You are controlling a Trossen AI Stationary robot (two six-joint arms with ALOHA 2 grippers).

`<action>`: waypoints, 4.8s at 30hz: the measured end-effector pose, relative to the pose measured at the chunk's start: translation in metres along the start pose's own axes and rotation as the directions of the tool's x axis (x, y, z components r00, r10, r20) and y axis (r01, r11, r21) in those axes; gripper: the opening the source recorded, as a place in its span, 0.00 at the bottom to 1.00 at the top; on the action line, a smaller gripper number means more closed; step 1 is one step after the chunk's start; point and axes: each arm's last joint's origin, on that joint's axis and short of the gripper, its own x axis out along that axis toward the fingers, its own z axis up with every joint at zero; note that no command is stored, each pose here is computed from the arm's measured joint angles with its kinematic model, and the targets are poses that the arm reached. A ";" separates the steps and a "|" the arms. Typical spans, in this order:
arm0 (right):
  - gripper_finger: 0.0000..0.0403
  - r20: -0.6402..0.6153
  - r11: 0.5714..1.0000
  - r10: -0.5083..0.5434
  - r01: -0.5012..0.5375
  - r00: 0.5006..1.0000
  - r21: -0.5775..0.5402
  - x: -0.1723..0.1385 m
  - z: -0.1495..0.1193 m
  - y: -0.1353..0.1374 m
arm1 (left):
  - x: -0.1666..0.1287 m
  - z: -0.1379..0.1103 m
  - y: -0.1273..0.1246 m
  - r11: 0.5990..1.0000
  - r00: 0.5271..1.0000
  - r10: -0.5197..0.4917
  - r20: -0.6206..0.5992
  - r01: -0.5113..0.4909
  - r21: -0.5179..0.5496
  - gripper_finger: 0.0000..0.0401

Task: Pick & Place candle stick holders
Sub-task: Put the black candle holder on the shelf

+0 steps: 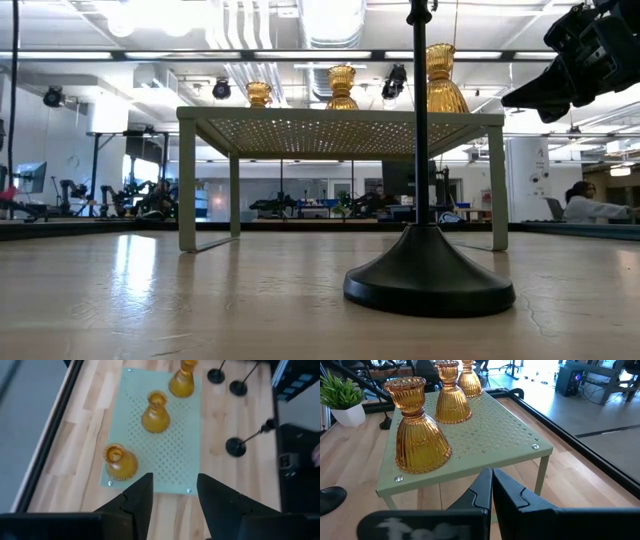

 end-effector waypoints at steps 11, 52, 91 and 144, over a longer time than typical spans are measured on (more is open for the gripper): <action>0.02 0.000 1.000 -0.001 0.001 1.000 0.000 0.000 0.000 0.000 | 0.030 -0.035 -0.089 0.993 0.998 0.051 0.042 -0.055 0.104 0.38; 0.02 0.000 1.000 0.000 0.000 1.000 0.000 0.000 0.000 0.000 | 0.261 -0.133 -0.158 0.880 0.881 -0.364 0.303 0.220 0.420 0.38; 0.02 0.000 1.000 -0.001 0.001 1.000 0.000 0.000 0.000 0.000 | 0.355 -0.092 -0.157 0.711 0.699 -0.655 0.286 0.442 0.547 0.38; 0.02 0.000 1.000 0.000 0.000 1.000 0.000 0.000 0.000 0.000 | 0.183 -0.036 -0.107 0.954 0.739 -0.301 0.602 0.224 0.201 0.04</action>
